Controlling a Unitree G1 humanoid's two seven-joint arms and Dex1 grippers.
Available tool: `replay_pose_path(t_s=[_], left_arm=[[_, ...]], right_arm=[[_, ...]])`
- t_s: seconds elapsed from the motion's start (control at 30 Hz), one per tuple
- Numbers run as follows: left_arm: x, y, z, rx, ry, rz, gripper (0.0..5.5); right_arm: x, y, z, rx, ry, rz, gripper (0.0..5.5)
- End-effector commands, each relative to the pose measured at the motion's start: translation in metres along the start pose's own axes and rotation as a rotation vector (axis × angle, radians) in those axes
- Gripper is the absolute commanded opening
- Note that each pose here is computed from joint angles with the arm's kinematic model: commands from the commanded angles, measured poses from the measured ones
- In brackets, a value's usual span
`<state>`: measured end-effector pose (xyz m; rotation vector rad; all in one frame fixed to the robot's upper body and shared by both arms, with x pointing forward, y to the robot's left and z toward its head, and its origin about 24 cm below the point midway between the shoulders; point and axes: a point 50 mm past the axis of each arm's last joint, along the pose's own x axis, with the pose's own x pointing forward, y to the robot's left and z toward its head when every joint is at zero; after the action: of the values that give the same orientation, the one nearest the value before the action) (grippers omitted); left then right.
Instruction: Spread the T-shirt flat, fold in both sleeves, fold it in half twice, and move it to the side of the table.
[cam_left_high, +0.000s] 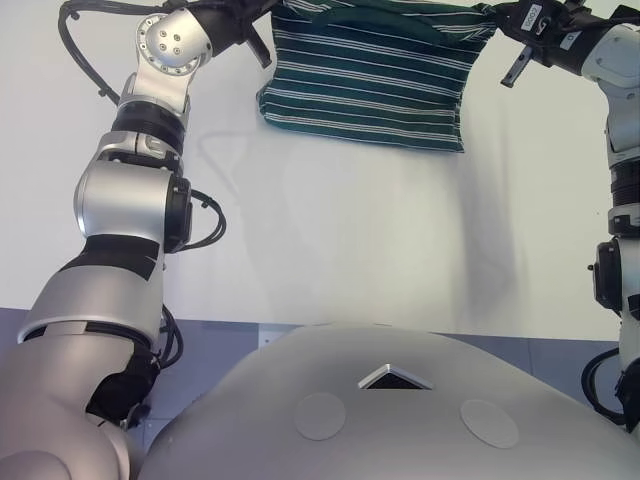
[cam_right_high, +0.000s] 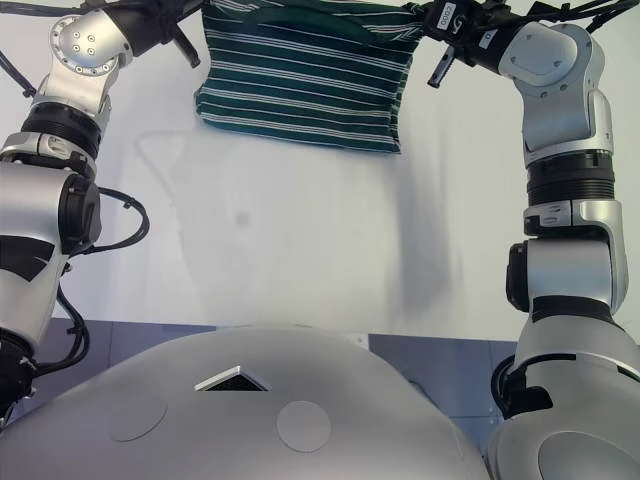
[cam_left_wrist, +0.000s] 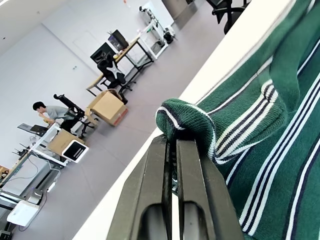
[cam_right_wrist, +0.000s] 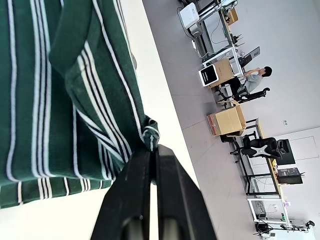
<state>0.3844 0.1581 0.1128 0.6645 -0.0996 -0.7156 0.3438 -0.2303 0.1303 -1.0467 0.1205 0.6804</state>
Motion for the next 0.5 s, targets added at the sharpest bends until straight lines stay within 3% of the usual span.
replay_pose_path(t_s=[0.03,0.5], left_arm=[[0.005,0.001,0.003,0.027,0.026,0.006,0.0],[0.011,-0.013,-0.005,-0.047,0.085,-0.025,0.0]], right_arm=[[0.005,-0.009,0.002,-0.026,0.026,-0.002,0.05],[0.011,0.002,-0.017,-0.066,0.177,0.026,0.05]])
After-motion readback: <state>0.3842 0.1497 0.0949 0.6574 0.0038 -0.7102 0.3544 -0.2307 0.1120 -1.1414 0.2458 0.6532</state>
